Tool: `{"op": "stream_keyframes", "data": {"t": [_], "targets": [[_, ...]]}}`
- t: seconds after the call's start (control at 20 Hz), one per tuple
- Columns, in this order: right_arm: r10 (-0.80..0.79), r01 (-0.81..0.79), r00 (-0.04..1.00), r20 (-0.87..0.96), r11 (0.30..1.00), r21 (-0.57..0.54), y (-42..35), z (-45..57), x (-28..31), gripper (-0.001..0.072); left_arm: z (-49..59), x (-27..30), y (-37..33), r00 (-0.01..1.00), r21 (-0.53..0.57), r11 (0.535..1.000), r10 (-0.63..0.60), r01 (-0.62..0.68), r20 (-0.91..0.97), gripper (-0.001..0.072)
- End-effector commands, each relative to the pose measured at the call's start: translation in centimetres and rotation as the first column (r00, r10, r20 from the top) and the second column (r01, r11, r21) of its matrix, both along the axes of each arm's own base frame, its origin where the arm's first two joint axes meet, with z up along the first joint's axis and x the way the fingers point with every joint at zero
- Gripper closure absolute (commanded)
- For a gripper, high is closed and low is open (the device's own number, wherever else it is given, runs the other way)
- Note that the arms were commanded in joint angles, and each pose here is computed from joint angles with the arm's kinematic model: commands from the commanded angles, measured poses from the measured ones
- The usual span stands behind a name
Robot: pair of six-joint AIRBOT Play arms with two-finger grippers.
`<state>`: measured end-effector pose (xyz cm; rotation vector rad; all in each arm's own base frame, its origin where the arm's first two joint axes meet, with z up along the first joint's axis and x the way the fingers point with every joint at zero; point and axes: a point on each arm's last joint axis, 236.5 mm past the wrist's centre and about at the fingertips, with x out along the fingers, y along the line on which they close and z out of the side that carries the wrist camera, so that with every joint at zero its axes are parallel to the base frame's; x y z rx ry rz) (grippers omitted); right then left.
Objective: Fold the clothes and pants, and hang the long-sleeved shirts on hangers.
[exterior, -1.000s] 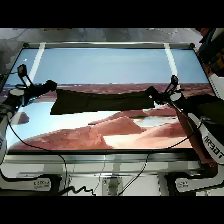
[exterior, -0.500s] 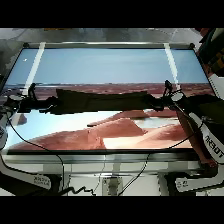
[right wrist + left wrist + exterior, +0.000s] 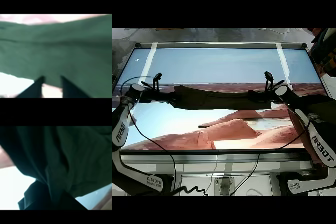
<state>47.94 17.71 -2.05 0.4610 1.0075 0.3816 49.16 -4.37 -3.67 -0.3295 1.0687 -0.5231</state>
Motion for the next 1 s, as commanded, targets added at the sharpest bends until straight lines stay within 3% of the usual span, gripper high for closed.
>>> {"op": "stream_keyframes", "data": {"t": [0.0,0.2,0.45,0.65,0.8,0.95], "targets": [[0.004,-0.004,0.988,0.155,1.0,0.0,3.7,3.2,2.2,0.07,7.3,-1.4,-2.9,0.992,-0.027,0.993,-0.113,0.115,0.058,0.0693],[0.06,-0.065,0.995,0.082,0.996,0.055,10.7,0.8,-0.3,0.0702,15.6,-7.4,-3.8,0.974,-0.032,0.977,-0.206,0.21,0.089,0.0693],[0.222,-0.21,0.973,-0.06,0.964,0.164,23.6,-3.5,-5.3,0.0702,21.7,-10.4,-3.9,0.965,0.006,0.983,-0.179,0.181,0.191,0.0693],[0.368,-0.354,0.929,-0.041,0.915,0.195,31.7,-3.5,-9.6,0.0702,22.0,-10.6,-4.0,0.971,-0.01,0.987,-0.157,0.161,0.178,0.0693],[0.429,-0.423,0.903,-0.028,0.899,0.115,31.1,-4.1,-10.1,0.0702,21.1,-10.2,-4.7,0.972,-0.024,0.984,-0.17,0.176,0.159,0.0692],[0.448,-0.45,0.888,-0.104,0.893,0.0,24.9,-5.6,-7.6,0.0702,19.9,-8.4,-7.0,0.971,-0.071,0.978,-0.181,0.194,0.157,0.0692]]}}
